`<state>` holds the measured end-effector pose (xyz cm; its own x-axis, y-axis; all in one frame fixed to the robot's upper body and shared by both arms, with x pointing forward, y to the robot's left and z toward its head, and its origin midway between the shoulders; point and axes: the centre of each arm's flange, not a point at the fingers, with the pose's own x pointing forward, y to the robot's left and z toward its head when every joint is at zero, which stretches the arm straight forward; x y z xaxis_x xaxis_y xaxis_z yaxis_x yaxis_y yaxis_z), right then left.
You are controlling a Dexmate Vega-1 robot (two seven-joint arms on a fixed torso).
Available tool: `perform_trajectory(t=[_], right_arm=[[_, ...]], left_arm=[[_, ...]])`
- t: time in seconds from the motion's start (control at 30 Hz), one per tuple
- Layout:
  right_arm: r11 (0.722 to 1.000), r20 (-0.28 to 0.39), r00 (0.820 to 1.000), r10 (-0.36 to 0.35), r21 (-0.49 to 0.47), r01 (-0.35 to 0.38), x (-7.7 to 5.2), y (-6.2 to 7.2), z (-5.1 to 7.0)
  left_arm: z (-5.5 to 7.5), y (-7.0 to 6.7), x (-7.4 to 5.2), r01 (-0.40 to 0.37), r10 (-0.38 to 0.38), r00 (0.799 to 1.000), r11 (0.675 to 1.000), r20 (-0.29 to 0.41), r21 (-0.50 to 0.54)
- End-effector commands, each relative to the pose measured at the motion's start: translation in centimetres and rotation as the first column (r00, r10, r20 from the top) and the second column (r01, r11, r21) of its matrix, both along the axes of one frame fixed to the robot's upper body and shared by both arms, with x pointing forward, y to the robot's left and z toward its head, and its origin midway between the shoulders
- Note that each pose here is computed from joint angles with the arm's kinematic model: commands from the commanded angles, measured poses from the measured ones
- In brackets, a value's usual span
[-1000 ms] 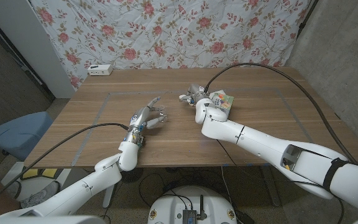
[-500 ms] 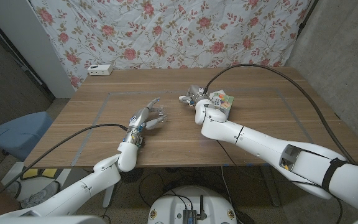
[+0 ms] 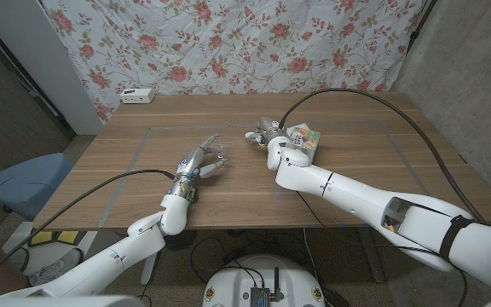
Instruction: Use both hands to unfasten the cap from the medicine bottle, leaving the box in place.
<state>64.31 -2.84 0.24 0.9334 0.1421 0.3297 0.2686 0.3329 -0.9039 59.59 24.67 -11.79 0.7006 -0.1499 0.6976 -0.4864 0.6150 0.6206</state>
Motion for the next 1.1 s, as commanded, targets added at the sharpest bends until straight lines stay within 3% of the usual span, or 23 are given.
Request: perform_trajectory(t=[0.03,0.63,1.1], right_arm=[[1.0,-0.008,1.0,-0.001,0.0,0.001,0.4,-0.1,0.0],[1.0,-0.022,1.0,-0.003,0.0,0.003,0.9,-0.3,-0.4],[1.0,-0.063,0.998,0.001,-0.011,-0.002,1.1,-0.3,-0.7]], left_arm=[[0.3,0.0,0.0,0.01,-0.01,1.0,1.0,-0.019,-0.006],[1.3,0.0,-0.6,0.027,-0.028,0.997,1.0,-0.068,-0.016],[2.1,0.5,-1.7,0.009,-0.012,0.998,0.999,-0.06,-0.045]])
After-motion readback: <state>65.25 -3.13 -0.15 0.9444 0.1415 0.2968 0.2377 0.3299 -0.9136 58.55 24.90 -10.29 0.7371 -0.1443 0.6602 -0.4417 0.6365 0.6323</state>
